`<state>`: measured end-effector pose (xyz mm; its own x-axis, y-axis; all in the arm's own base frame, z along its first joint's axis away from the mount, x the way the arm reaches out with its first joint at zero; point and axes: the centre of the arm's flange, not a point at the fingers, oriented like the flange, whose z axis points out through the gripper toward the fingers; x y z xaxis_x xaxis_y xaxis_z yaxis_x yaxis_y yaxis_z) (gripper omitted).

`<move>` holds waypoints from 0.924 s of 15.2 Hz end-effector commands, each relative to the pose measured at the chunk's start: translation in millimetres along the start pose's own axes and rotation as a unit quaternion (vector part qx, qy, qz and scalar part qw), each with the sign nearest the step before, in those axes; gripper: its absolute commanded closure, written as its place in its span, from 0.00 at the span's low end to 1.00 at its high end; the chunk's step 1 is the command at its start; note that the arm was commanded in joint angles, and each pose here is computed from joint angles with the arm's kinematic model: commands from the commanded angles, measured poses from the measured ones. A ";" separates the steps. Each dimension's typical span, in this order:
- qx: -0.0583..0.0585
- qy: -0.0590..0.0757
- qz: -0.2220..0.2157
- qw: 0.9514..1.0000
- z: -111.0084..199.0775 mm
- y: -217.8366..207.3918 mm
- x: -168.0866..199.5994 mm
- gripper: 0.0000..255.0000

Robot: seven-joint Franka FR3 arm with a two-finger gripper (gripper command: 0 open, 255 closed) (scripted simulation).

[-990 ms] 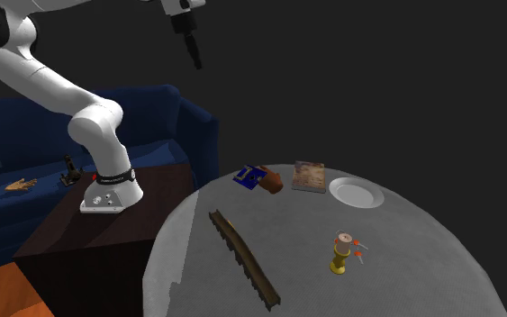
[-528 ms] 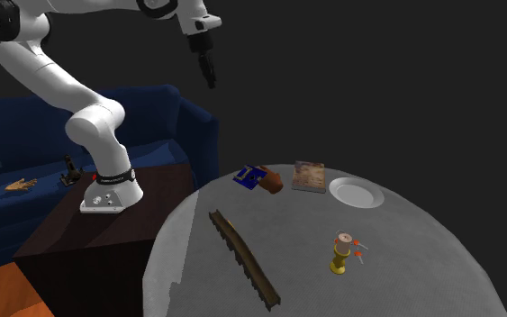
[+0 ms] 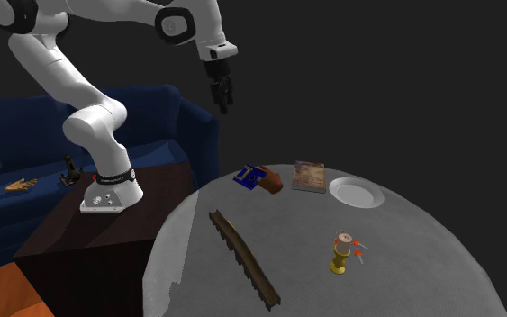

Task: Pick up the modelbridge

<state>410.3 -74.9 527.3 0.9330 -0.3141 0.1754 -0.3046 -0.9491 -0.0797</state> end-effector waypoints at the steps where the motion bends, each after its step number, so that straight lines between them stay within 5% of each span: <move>1: -0.005 -0.002 0.028 1.000 15.7 14.9 11.5 0.00; 7: -0.017 -0.009 0.108 0.994 69.6 64.2 37.9 0.00; 14: -0.032 -0.018 0.201 0.979 131.3 127.9 57.0 0.00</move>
<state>449.4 -202.9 406.2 0.7599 -0.6405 0.1111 -0.6364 -0.7678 -0.0739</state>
